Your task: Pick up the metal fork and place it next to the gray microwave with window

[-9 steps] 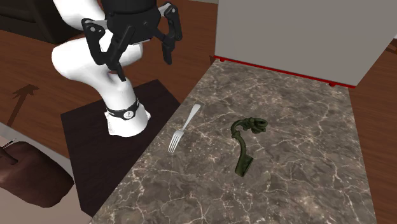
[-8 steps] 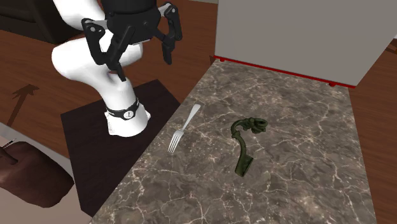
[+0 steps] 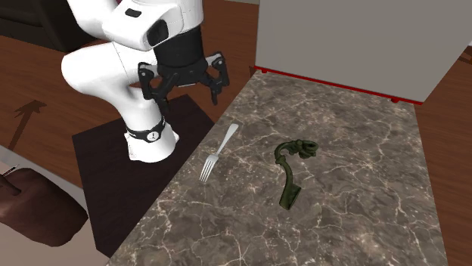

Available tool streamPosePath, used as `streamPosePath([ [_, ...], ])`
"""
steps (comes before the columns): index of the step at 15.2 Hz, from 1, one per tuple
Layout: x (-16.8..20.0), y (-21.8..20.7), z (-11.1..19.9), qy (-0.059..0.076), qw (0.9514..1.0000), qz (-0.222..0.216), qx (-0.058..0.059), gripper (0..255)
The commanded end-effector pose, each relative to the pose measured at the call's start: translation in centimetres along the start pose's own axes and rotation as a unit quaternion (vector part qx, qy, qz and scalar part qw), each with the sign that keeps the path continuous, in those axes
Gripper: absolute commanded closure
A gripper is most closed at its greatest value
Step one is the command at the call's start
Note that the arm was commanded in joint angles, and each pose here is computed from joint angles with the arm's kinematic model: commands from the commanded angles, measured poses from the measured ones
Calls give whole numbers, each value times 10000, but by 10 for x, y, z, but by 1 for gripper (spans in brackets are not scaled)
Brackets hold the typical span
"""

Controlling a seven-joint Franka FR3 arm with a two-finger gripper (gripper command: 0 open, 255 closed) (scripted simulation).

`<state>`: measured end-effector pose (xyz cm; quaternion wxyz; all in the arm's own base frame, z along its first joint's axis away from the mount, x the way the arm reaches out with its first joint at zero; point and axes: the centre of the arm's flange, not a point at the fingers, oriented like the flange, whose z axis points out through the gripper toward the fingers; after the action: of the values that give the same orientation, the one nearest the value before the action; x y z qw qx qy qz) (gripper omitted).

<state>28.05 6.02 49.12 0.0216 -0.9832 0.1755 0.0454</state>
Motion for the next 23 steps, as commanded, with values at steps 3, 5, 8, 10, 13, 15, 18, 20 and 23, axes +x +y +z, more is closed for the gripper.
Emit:
streamPosePath([
  [3,-11,-13,51,-56,9939,1095,109,0],
  [5,-15,-21,75,-86,9867,1616,161,0],
  [8,-21,-34,111,-129,9707,2388,237,0],
  [10,-24,-43,135,-158,9566,2895,288,0],
  [13,-25,-49,157,-171,9488,3140,312,0],
  [15,-25,-49,168,-171,9488,3140,312,0],
  [18,-25,-51,183,-171,9488,3140,312,0],
  [20,-26,-51,186,-171,9488,3140,312,0],
  [23,-26,-51,186,-171,9488,3140,312,0],
])
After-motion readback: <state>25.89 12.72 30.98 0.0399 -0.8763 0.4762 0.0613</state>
